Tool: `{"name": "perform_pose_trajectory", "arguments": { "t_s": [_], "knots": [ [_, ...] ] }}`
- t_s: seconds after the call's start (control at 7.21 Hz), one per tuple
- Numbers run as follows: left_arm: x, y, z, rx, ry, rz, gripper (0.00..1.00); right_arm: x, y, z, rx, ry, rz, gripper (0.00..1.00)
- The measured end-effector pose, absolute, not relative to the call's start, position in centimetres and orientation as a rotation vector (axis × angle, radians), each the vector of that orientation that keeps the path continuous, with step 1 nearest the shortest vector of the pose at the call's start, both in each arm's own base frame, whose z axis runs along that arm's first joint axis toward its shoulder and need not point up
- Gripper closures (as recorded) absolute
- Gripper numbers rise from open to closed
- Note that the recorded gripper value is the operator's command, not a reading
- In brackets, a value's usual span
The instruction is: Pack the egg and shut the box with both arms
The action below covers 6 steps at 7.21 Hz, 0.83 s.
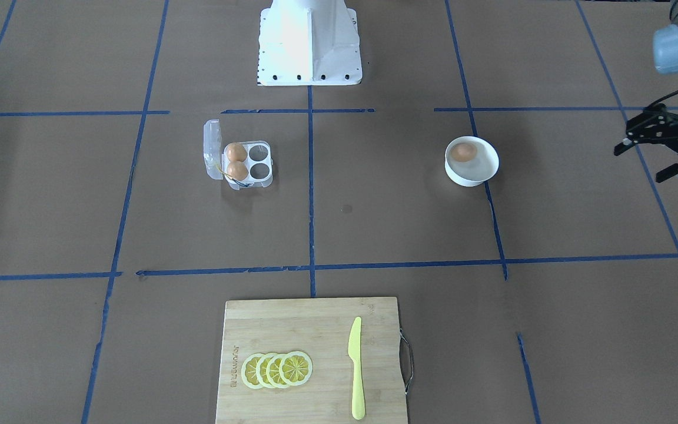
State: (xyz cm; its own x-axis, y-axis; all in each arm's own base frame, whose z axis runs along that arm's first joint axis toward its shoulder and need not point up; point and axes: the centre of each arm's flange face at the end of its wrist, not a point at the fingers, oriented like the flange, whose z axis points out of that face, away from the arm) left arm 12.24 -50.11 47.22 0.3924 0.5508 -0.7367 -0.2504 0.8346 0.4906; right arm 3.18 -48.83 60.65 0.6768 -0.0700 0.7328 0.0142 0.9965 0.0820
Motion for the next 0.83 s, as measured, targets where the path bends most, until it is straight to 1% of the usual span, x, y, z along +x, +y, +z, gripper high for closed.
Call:
{"name": "perform_pose_trajectory", "arguments": {
  "t_s": [0.28,0.42,0.55,0.83],
  "knots": [
    [18.3,-47.7,44.5,0.414,1.112,0.678,0.02,3.2,-48.7,60.9,0.094,-0.827,-0.056,0.0],
    [21.4,-46.6,43.5,0.459,1.122,0.758,0.05,3.2,-48.6,61.0,0.097,-0.827,-0.058,0.0],
    [24.7,-45.6,42.4,0.496,1.117,0.823,0.1,3.2,-48.6,61.0,0.098,-0.827,-0.059,0.0],
    [29.7,-43.6,41.2,0.517,1.115,0.915,0.15,3.1,-48.6,61.3,0.093,-0.826,-0.059,0.0]
  ]
}}
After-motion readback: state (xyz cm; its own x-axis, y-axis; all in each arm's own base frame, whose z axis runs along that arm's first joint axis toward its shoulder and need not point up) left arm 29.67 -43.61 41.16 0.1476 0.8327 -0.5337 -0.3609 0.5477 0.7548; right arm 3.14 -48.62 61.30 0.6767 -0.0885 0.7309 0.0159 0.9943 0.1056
